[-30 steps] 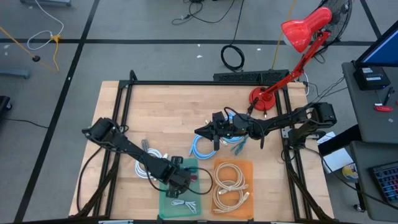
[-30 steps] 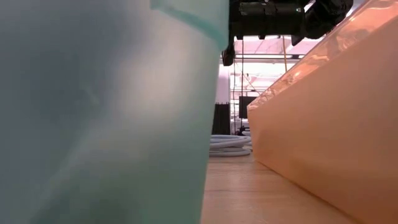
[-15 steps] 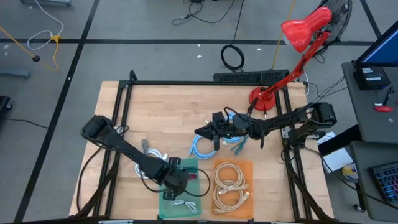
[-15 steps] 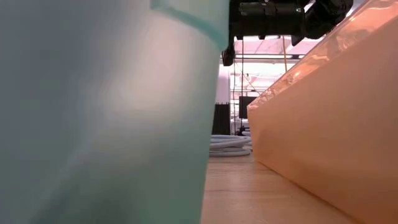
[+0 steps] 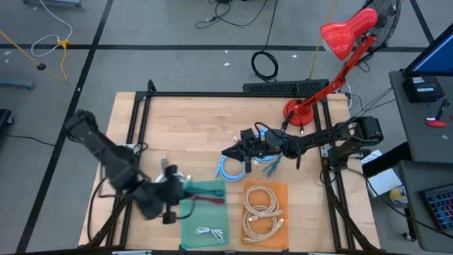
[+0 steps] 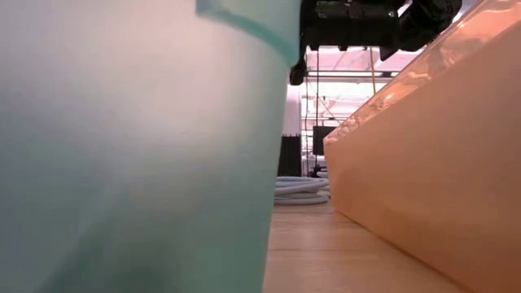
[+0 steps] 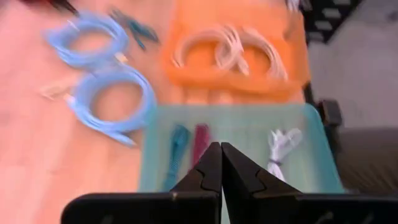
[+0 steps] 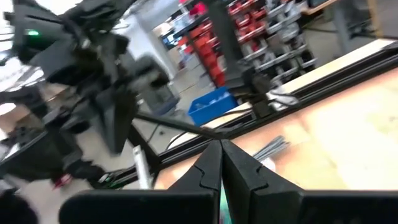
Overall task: Pick & Place USB Port
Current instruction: Put the right blue video cable into the orange bin
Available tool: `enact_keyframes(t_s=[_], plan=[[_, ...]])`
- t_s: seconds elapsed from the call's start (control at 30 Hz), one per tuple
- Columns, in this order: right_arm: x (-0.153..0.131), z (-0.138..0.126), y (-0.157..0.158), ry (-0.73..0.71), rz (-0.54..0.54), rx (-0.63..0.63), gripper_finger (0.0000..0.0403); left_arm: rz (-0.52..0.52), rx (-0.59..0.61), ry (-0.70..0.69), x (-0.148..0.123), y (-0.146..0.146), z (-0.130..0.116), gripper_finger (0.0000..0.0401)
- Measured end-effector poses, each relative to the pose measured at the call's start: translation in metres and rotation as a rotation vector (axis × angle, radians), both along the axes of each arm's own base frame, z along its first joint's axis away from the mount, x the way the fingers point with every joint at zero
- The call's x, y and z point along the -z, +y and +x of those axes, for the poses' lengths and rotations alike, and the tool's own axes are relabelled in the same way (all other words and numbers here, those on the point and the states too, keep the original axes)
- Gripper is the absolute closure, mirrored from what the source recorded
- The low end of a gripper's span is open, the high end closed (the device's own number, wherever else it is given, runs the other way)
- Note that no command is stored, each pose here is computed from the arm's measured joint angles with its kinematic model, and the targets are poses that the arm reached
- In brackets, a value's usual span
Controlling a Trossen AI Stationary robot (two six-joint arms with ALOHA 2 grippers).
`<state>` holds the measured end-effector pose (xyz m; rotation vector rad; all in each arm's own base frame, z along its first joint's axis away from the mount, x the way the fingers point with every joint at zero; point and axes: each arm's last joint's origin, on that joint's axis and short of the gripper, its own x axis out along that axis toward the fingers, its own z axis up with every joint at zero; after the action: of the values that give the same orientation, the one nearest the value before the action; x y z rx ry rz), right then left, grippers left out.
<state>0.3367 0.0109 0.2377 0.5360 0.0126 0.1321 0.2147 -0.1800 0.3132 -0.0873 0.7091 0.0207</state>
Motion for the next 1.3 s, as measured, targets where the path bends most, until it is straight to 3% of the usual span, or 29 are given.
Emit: enact_keyframes(t_s=[0.2, 0.4, 0.53, 0.77, 0.93, 1.03, 1.2, 1.3], plan=[[0.005, 0.0, 0.028, 0.018, 0.003, -0.103, 0.0403, 0.176, -0.056, -0.151, 0.011, -0.021, -0.033, 0.0398], [0.012, -0.004, 0.073, 0.033, 0.122, -0.184, 0.0403, 0.2, -0.077, -0.16, 0.028, -0.025, -0.045, 0.0398], [0.006, -0.011, 0.097, -0.039, 0.118, -0.225, 0.0403, 0.179, -0.08, -0.161, 0.028, -0.025, -0.044, 0.0398], [-0.014, -0.024, 0.119, -0.258, 0.049, -0.057, 0.0403, 0.178, -0.073, -0.162, 0.027, -0.026, -0.044, 0.0398], [-0.014, -0.022, 0.113, -0.263, -0.096, 0.024, 0.0403, 0.182, -0.072, -0.161, 0.028, -0.026, -0.044, 0.0398], [-0.013, -0.019, 0.1, -0.186, -0.162, 0.056, 0.0403, 0.189, -0.071, -0.156, 0.028, -0.025, -0.045, 0.0398], [-0.002, -0.021, 0.066, 0.132, -0.236, 0.118, 0.0402, 0.196, -0.072, -0.148, 0.032, -0.024, -0.045, 0.0398], [0.004, -0.03, 0.042, 0.326, -0.241, 0.231, 0.0393, 0.205, -0.074, -0.136, 0.038, -0.023, -0.046, 0.0398]])
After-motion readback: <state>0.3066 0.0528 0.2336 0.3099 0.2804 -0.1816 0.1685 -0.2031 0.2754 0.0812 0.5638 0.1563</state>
